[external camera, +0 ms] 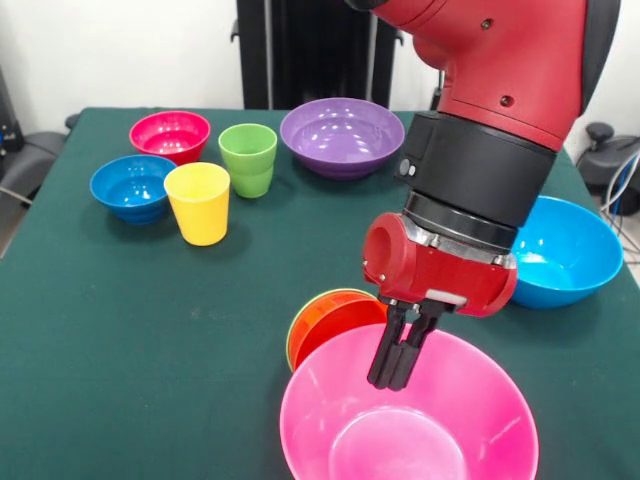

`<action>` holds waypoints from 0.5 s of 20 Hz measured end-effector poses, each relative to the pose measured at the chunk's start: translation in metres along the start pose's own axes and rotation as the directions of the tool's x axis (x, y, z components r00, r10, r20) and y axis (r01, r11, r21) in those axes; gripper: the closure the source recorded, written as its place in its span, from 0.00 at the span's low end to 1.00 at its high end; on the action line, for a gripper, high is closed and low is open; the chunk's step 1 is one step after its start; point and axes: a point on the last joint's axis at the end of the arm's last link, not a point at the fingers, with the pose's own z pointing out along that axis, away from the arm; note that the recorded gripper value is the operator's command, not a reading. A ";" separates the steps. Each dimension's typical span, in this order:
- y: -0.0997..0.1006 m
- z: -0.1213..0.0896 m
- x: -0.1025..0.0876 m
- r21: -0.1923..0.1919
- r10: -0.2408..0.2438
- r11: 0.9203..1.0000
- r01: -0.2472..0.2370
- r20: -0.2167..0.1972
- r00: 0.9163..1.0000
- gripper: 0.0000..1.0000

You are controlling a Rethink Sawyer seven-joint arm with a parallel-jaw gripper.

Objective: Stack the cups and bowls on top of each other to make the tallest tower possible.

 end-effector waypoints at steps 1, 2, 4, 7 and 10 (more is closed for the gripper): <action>0.000 -0.001 -0.001 -0.001 0.001 1.000 -0.001 0.001 1.000 1.00; 0.000 -0.002 -0.002 -0.001 0.002 1.000 -0.002 0.003 1.000 1.00; -0.001 -0.003 -0.003 -0.001 0.003 1.000 -0.003 0.006 1.000 1.00; -0.005 -0.008 -0.008 0.002 0.006 1.000 -0.006 0.015 1.000 1.00; -0.006 -0.012 -0.011 0.004 0.008 1.000 -0.008 0.020 1.000 1.00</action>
